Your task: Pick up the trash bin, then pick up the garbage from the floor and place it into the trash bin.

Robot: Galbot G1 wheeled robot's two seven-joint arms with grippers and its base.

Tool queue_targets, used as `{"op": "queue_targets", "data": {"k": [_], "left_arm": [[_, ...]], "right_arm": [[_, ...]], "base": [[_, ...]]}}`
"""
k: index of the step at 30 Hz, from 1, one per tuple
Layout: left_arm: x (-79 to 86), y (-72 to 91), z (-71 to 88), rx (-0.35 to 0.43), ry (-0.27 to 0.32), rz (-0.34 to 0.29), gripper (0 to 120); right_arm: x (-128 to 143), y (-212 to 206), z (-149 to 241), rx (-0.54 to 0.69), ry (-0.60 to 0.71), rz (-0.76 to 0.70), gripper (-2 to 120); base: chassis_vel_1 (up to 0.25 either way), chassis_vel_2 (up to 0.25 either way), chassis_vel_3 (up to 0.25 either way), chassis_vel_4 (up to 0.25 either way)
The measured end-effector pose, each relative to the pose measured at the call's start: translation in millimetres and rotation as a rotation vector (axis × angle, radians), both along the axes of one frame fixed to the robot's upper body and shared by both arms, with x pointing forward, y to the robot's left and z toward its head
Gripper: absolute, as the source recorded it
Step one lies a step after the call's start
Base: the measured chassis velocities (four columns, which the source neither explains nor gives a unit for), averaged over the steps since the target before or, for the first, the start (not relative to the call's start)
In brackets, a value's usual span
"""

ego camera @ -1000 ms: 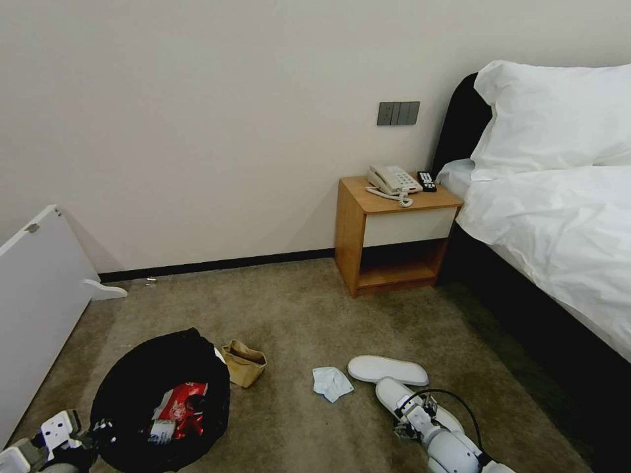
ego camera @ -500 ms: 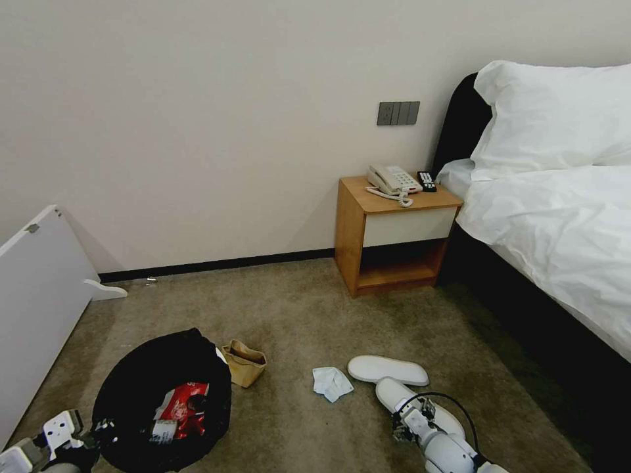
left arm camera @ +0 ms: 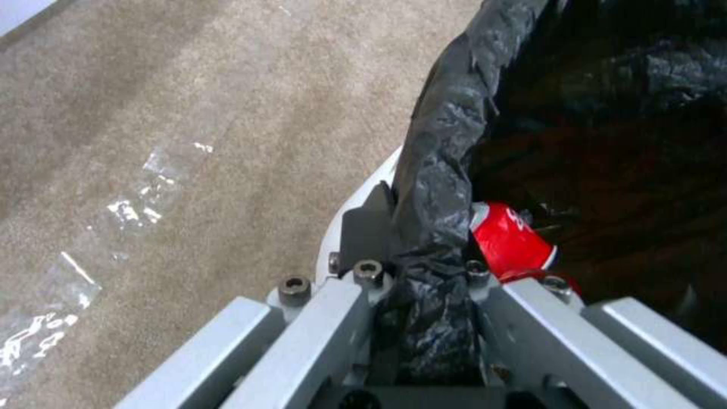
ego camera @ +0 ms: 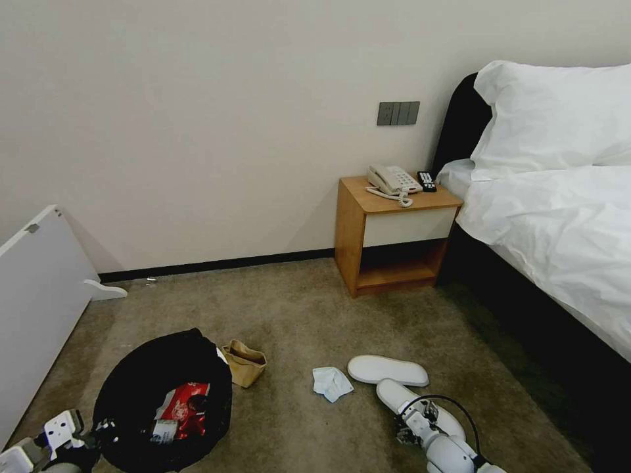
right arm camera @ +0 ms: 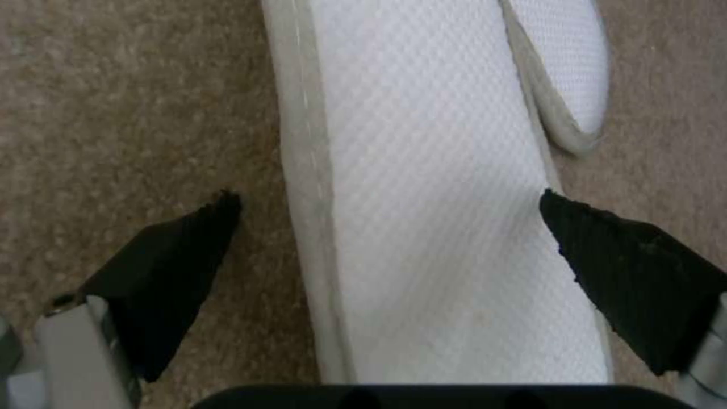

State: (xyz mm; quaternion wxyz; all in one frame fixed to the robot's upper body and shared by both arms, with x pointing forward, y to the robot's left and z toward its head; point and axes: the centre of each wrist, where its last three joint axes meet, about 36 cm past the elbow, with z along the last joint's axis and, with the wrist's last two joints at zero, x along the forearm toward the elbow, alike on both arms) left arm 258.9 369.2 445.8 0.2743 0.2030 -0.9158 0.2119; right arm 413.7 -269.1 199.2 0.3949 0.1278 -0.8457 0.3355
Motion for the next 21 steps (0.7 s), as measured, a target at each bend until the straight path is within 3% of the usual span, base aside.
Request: {"op": "queue_targets", "data": {"k": [21], "left_arm": [[1.6, -0.1, -5.7, -0.003, 0.013, 0.000, 2]], "right_arm": [[4.6, -15.9, -3.9, -0.035, -0.007, -0.019, 100]], "base": [[0.000, 0.000, 0.000, 0.000]]}}
